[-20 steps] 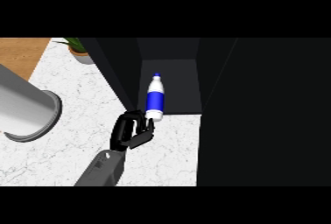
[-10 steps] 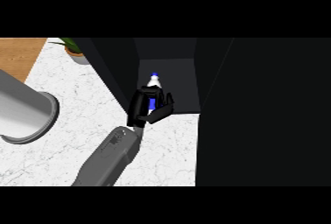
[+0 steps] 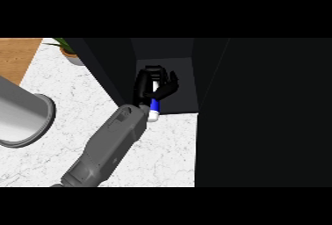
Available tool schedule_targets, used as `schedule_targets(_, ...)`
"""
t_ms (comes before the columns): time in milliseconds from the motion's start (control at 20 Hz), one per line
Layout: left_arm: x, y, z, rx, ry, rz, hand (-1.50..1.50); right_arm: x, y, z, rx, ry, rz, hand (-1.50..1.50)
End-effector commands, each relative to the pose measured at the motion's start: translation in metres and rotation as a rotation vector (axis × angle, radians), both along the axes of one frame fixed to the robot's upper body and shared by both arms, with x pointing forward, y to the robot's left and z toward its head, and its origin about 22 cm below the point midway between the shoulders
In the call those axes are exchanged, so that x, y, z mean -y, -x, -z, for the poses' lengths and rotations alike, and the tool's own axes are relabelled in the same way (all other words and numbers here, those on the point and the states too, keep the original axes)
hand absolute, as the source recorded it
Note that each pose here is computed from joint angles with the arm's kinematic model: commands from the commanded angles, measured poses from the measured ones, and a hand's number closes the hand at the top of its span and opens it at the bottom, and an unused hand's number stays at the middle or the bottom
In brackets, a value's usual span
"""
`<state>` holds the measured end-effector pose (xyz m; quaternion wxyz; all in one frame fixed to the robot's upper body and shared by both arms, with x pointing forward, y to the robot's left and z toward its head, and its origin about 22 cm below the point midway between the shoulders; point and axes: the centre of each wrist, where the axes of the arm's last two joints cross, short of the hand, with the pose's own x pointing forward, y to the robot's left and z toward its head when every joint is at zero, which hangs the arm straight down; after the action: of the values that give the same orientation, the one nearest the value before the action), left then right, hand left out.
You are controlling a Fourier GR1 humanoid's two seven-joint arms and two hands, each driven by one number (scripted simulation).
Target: Pick up the bottled water, place it into the cabinet and close the cabinet
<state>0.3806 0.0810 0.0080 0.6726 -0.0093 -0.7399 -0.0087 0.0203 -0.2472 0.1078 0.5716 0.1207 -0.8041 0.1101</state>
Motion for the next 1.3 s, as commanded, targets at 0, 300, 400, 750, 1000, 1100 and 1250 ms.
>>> schedule_targets(0, 0.003, -0.021, -0.016, -0.001, -0.046, -0.109, 1.5, 0.0, 0.001, -0.011, 0.028, -0.056, -0.005, -1.5)
schedule_targets(300, -0.005, -0.029, -0.007, 0.017, -0.265, -0.235, 1.5, 0.002, -0.003, -0.011, 0.039, -0.06, -0.024, -1.5)
schedule_targets(400, -0.015, -0.034, -0.007, 0.048, -0.373, -0.295, 1.5, 0.004, 0.0, -0.014, 0.046, -0.054, -0.025, -1.5)
schedule_targets(750, -0.025, -0.047, -0.018, 0.024, -0.45, -0.385, -1.5, 0.006, 0.001, -0.015, 0.043, -0.041, -0.046, -1.5)
schedule_targets(1000, -0.006, -0.047, -0.028, 0.117, -0.409, -0.322, -1.5, 0.004, 0.001, -0.022, 0.042, -0.05, -0.058, -1.5)
schedule_targets(1100, -0.003, -0.053, -0.047, 0.185, -0.275, -0.313, -1.5, 0.01, 0.0, -0.013, 0.049, -0.064, -0.051, -1.5)
schedule_targets(1250, -0.001, -0.054, -0.058, 0.273, -0.095, -0.253, 1.5, 0.003, 0.0, -0.016, 0.068, -0.069, -0.052, -1.5)
